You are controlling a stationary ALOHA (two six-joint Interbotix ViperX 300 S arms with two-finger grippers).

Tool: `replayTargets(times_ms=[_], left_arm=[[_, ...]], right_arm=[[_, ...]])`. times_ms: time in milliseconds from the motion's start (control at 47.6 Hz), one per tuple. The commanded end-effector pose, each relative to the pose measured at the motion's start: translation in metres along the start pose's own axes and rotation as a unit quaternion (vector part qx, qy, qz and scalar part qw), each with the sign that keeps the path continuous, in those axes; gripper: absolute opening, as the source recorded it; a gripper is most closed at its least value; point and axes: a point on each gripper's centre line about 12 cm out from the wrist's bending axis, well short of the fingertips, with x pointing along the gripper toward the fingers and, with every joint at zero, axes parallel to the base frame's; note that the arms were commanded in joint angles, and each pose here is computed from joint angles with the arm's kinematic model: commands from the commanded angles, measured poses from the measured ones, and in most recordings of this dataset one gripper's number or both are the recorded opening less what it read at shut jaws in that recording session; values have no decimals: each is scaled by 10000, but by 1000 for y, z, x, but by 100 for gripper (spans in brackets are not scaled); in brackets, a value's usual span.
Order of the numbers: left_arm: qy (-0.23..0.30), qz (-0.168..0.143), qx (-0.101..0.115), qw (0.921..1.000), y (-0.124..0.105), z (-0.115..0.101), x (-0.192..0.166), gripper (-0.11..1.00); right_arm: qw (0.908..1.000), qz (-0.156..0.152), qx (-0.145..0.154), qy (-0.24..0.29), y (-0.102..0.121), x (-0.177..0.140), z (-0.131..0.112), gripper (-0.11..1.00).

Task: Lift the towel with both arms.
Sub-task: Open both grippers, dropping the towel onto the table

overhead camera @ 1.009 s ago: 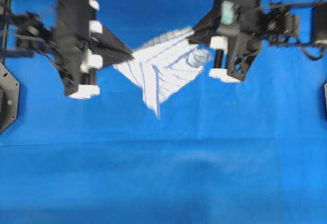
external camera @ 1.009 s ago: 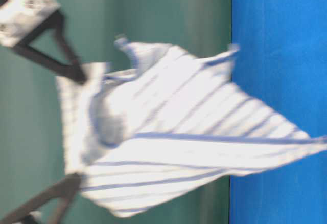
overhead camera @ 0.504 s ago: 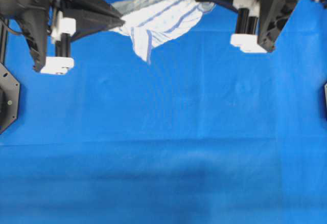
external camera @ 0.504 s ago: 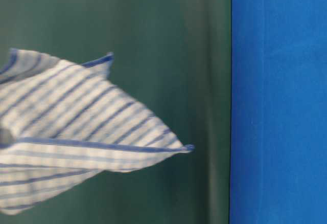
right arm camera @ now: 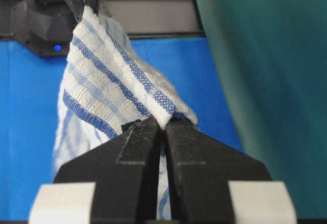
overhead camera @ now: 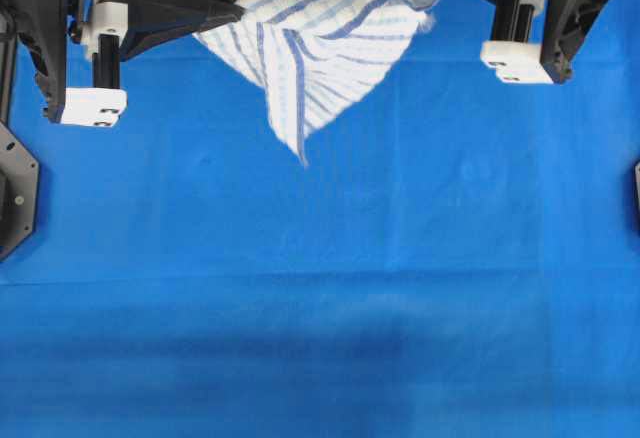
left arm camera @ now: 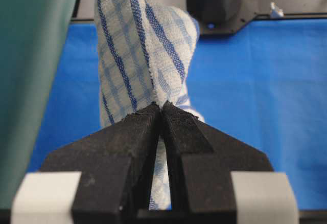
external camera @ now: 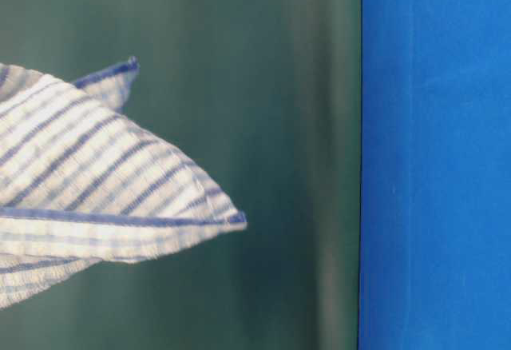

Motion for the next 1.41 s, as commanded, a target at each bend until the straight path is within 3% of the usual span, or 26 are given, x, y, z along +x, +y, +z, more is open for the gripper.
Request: replayTargets(times_ms=[0, 252, 357, 420, 483, 588, 672, 862, 1219, 1387], left_arm=[[-106, 20, -8, 9999, 1, 8, -5, 3], [-98, 19, -8, 9999, 1, 8, -5, 3], [-91, 11, 1, 10000, 1, 8, -5, 6], [-101, -3, -3, 9999, 0, 8, -5, 20], [-102, -10, 7, 9999, -1, 7, -5, 39], [-94, -11, 6, 10000, -1, 6, -5, 73], [-71, -14, 6, 10000, -1, 4, -5, 90], [73, -31, -3, 10000, -2, -8, -1, 90], [296, -43, -49, 9995, -9, -62, 21, 90], [306, -27, -39, 9995, -11, -88, 29, 90]], right_arm=[[9999, -21, 16, -164, -4, -13, 9, 2], [9999, -2, -55, -141, -1, -14, 8, 4], [9999, -24, -86, -121, -2, -13, 8, 36], [9998, -50, -122, -118, -2, -13, 7, 56], [9999, -55, -115, -102, -2, -12, 6, 67], [9999, -47, -112, -96, -2, -12, 6, 62], [9999, -46, -98, -88, -2, -12, 5, 62], [9999, -35, -90, 47, 0, -5, -5, 62], [9995, 153, -204, 194, 15, 25, -47, 62], [9997, 223, -23, 129, 18, 40, -71, 62]])
